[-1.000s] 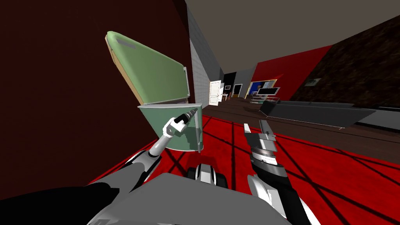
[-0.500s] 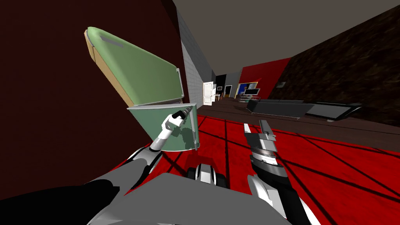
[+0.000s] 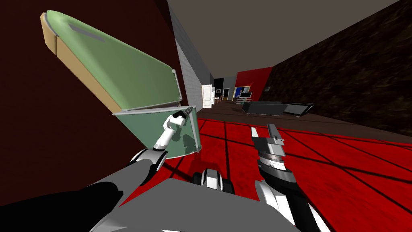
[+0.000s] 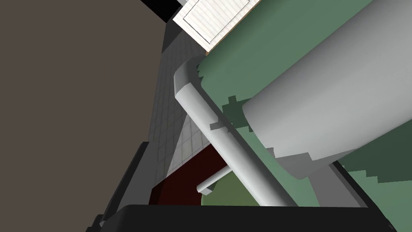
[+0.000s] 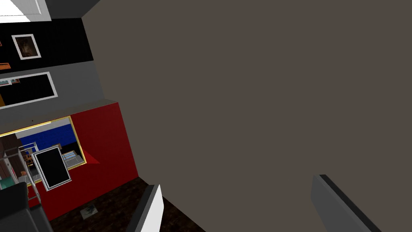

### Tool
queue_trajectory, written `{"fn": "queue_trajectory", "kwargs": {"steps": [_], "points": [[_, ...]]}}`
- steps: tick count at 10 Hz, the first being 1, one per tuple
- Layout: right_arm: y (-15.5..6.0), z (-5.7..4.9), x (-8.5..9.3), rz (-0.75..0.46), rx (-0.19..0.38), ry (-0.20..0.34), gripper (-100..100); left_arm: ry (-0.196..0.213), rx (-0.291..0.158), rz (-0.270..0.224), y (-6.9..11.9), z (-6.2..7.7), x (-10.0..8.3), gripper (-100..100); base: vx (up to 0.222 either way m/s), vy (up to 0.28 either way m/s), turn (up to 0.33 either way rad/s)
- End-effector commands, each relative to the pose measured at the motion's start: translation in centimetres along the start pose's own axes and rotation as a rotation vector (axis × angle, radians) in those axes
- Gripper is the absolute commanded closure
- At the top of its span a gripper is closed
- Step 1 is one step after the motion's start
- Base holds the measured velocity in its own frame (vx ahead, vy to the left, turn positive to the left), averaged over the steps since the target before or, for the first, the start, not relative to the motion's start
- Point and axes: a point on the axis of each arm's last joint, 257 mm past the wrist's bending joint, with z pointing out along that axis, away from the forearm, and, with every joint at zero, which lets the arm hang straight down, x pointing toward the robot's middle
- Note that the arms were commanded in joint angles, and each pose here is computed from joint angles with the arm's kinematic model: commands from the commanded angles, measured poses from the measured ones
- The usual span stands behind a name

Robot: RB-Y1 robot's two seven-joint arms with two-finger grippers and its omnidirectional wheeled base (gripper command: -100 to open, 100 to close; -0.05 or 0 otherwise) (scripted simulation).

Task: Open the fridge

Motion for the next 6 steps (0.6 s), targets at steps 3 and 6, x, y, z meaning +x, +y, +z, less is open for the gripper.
{"fn": "queue_trajectory", "kwargs": {"steps": [3, 6], "points": [[0.0, -0.01, -0.01, 0.0, 0.0, 0.0, 0, -0.003, -0.005, 0.0, 0.36, 0.06, -0.23, 0, -0.006, 0.001, 0.007], [0.0, -0.01, -0.01, 0.0, 0.0, 0.0, 0, -0.004, -0.006, 0.0, 0.37, 0.05, -0.3, 0, 0.0, 0.0, 0.0]]}}
